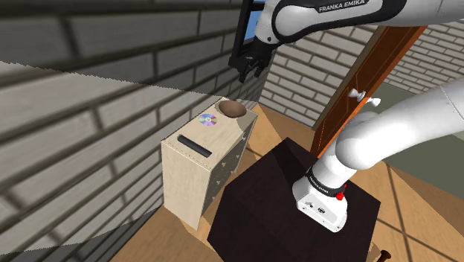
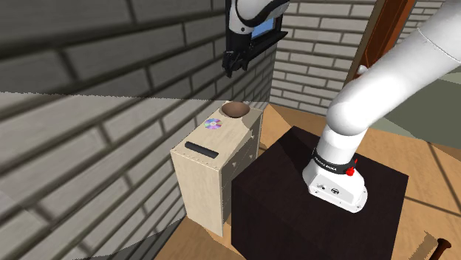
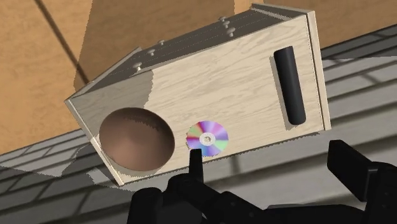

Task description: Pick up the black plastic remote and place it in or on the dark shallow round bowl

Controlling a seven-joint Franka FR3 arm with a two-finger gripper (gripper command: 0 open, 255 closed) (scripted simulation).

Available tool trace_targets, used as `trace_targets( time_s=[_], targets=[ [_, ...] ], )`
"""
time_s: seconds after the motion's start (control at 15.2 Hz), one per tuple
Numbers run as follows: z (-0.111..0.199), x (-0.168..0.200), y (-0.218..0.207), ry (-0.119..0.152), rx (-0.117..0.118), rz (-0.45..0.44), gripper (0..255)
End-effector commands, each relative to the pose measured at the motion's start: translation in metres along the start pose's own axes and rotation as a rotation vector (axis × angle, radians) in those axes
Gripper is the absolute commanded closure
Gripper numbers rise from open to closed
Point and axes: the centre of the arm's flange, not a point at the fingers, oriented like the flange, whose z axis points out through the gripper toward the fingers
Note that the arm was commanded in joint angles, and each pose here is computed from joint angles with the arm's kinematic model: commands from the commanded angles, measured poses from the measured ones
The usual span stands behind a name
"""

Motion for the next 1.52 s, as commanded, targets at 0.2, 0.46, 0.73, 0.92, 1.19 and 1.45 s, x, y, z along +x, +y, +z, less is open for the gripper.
trace_targets(
  time_s=[0.2,0.46,0.73,0.92,1.19,1.45],
  targets=[
    [0.060,0.016,-0.019,-0.027,0.026,-0.034,0],
    [0.109,0.028,-0.036,-0.049,0.046,-0.062,0],
    [0.158,0.038,-0.054,-0.072,0.066,-0.089,0],
    [0.194,0.044,-0.068,-0.088,0.081,-0.109,0],
    [0.242,0.051,-0.087,-0.111,0.102,-0.136,0],
    [0.290,0.056,-0.108,-0.133,0.122,-0.164,0]
  ],
)
